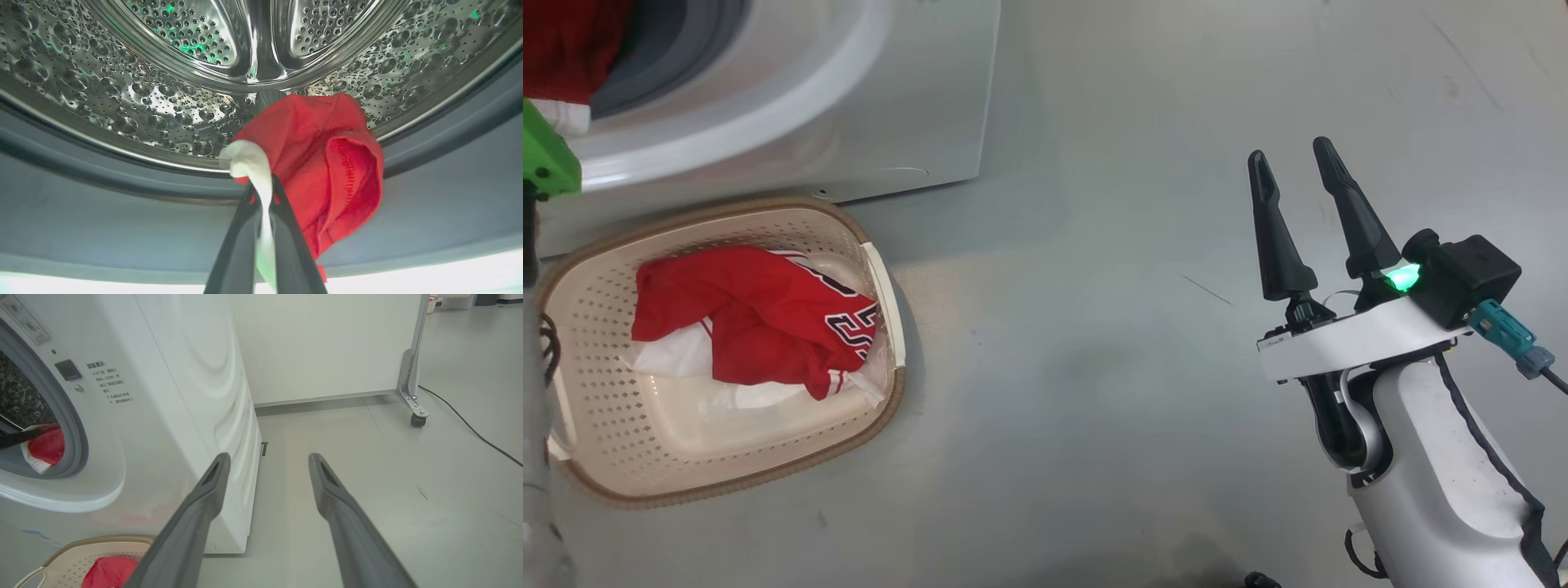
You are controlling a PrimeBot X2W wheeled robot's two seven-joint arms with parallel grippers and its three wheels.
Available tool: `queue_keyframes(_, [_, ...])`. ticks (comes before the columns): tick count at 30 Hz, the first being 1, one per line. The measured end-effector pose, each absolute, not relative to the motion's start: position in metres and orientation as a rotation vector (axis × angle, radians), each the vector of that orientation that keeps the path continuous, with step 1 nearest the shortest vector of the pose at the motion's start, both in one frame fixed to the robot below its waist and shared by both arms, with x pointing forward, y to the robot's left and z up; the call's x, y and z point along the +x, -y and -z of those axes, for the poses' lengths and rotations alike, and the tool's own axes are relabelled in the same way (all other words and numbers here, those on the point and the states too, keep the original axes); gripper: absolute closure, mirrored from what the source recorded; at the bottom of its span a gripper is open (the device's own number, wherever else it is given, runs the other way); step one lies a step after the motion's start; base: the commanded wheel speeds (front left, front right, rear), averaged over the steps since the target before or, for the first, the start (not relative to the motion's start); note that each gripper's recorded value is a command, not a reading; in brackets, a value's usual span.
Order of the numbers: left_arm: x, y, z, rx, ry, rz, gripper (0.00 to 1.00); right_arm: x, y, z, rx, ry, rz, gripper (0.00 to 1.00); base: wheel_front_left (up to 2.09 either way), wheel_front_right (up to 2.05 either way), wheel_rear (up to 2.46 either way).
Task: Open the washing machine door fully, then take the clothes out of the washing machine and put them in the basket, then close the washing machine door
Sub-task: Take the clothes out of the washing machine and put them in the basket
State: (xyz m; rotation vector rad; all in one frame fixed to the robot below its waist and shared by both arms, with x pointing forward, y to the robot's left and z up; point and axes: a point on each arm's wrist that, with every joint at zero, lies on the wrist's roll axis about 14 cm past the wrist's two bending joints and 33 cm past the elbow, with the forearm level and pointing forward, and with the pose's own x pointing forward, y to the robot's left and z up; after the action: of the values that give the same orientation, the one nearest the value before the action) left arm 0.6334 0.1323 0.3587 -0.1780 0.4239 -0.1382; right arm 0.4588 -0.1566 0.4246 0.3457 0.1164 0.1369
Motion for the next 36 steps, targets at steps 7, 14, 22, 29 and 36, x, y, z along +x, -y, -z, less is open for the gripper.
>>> queue_keyframes(7, [0.613,-0.131,-0.380,-0.177,-0.362,0.154,1.00,0.456,0.147,-0.437,0.354,-0.093,-0.169,0.00,0.00,0.00,0.00])
queue_keyframes(14, [0.591,-0.144,-0.399,-0.157,-0.289,0.142,1.00,0.454,0.138,-0.450,0.368,-0.065,-0.193,0.00,0.00,0.00,0.00])
queue_keyframes(22, [0.566,-0.144,-0.415,-0.148,-0.227,0.155,1.00,0.448,0.137,-0.465,0.381,-0.033,-0.196,0.00,0.00,0.00,0.00])
queue_keyframes(29, [0.546,-0.134,-0.431,-0.166,-0.185,0.175,1.00,0.444,0.133,-0.473,0.388,-0.016,-0.208,0.00,0.00,0.00,0.00])
queue_keyframes(36, [0.527,-0.136,-0.443,-0.146,-0.150,0.183,1.00,0.441,0.121,-0.481,0.396,-0.002,-0.243,0.00,0.00,0.00,0.00])
